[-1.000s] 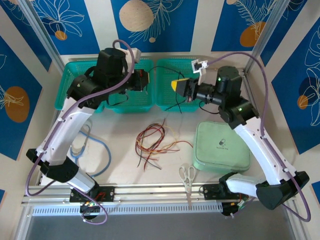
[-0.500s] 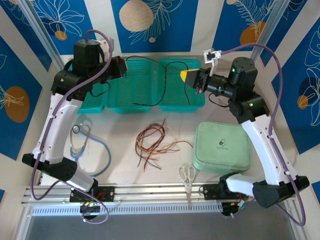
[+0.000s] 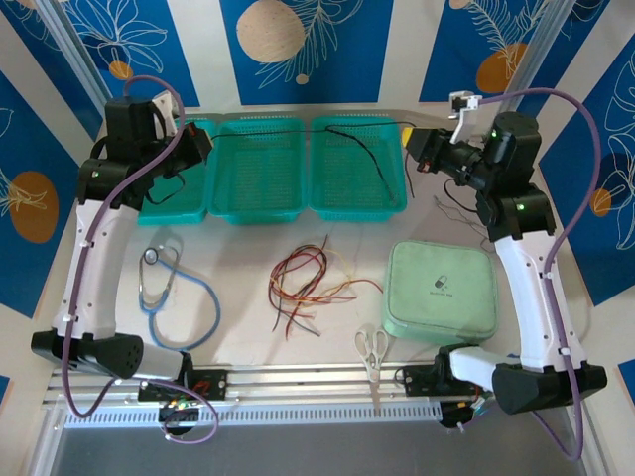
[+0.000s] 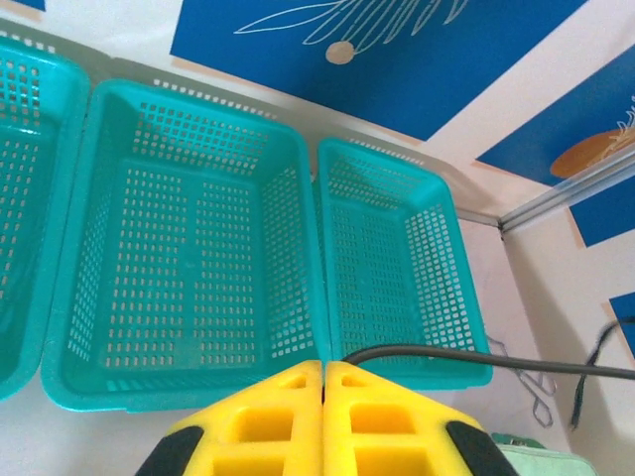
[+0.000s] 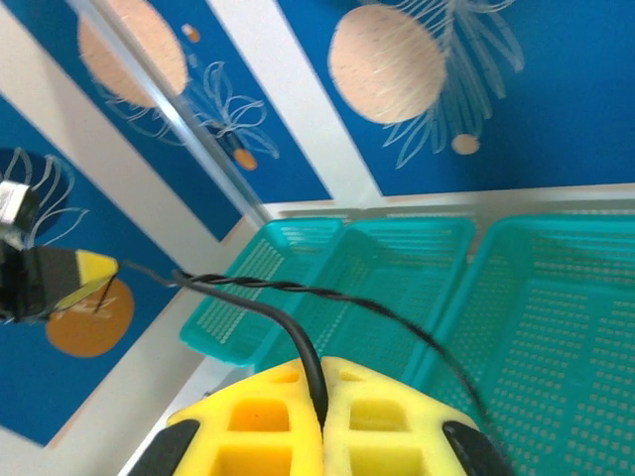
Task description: Untangle the cables
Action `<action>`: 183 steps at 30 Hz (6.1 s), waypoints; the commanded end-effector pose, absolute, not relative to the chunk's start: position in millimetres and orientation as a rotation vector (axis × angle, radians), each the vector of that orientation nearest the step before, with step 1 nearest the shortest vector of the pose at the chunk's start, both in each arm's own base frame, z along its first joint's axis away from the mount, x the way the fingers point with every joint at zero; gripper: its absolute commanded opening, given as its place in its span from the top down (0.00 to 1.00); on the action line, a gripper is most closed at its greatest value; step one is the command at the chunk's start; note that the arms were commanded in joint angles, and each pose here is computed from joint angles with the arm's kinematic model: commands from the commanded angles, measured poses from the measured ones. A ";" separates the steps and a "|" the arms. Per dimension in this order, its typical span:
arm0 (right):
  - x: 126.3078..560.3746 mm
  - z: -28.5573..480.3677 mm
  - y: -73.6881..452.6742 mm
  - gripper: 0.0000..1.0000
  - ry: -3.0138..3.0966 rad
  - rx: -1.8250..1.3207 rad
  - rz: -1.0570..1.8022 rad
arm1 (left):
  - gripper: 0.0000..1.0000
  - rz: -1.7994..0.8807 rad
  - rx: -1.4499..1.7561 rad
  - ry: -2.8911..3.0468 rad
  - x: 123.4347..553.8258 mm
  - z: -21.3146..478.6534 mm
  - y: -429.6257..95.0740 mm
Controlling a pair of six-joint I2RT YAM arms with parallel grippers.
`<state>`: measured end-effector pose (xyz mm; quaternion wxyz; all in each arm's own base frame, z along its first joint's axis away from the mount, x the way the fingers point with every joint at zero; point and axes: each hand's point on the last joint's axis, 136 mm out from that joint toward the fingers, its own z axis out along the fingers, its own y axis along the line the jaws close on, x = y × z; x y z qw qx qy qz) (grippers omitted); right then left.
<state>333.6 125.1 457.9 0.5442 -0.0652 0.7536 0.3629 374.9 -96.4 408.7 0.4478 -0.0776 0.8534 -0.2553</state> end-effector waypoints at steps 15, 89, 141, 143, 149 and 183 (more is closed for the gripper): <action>336.8 458.0 102.3 1.00 1.839 -0.163 0.867 | 0.76 -0.781 0.132 2.054 382.6 393.5 -154.5; 242.4 439.8 238.9 1.00 0.892 -1.557 0.214 | 0.25 -1.412 0.472 2.178 341.9 374.6 -319.3; 270.1 412.2 204.4 1.00 0.974 -1.339 0.101 | 1.00 -1.117 0.217 2.235 361.0 334.3 -328.5; 269.1 411.0 194.1 1.00 1.013 -1.298 0.091 | 1.00 -1.083 0.169 2.177 367.2 346.0 -315.2; 268.1 406.7 162.8 1.00 1.106 -1.146 0.100 | 1.00 -1.006 0.023 2.070 384.0 375.1 -269.8; 330.0 444.2 29.9 1.00 1.436 -0.302 0.368 | 1.00 -0.897 -0.356 1.858 405.5 430.4 -91.9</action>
